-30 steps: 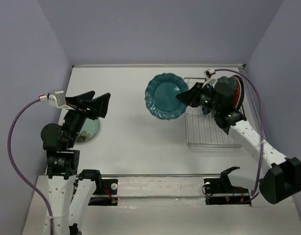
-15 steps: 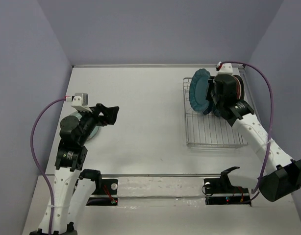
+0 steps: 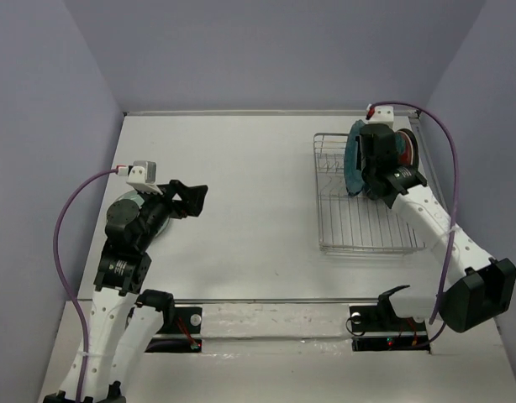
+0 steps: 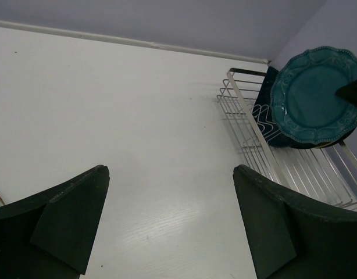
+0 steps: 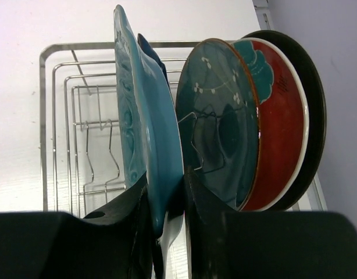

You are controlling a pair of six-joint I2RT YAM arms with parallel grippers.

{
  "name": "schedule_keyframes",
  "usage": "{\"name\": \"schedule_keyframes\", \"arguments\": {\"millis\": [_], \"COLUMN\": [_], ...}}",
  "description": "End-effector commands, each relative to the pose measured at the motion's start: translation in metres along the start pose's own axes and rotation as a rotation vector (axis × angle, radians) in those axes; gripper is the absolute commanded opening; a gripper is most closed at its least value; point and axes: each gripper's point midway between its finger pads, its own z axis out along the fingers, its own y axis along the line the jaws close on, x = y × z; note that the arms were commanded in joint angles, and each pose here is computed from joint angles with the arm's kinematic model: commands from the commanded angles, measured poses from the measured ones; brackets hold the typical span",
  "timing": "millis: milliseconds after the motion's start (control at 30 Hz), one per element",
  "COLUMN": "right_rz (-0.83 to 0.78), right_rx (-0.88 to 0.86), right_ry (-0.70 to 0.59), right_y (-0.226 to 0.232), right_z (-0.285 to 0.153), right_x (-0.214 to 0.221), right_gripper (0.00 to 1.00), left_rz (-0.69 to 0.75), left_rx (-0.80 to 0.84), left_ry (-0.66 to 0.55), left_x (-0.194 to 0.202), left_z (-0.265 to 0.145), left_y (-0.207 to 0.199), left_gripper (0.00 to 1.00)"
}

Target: Load the plates into the dish rack

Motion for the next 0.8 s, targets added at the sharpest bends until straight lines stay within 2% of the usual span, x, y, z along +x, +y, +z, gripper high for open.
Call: {"name": "schedule_keyframes", "arguments": {"millis": [0, 567, 633, 733, 767], "right_rz": [0.097, 0.096, 0.103, 0.119, 0.123], "right_rx": [0.036, -0.04, -0.042, -0.039, -0.035], "right_ry": [-0.172, -0.019, -0.009, -0.018, -0.023], "right_y": [-0.002, 0.045, 0.046, 0.043, 0.042], "right_z": [0.001, 0.056, 0.057, 0.053, 0.051], "right_x": [-0.064, 0.002, 0.006, 0.004, 0.002], "right_gripper": [0.07, 0.08, 0.14, 0.36, 0.49], "left_rz": [0.028, 0.025, 0.023, 0.021, 0.019], "left_rx": [0.01, -0.028, -0.031, -0.037, -0.038], "left_ry": [-0.054, -0.07, -0.07, -0.069, -0.066], "left_x": [-0.019, -0.021, -0.021, -0.021, -0.02], "left_z": [-0.003, -0.005, -0.005, -0.004, -0.004], "left_y": [-0.007, 0.0, 0.0, 0.001, 0.002], "left_gripper": [0.99, 0.99, 0.99, 0.99, 0.99]}}
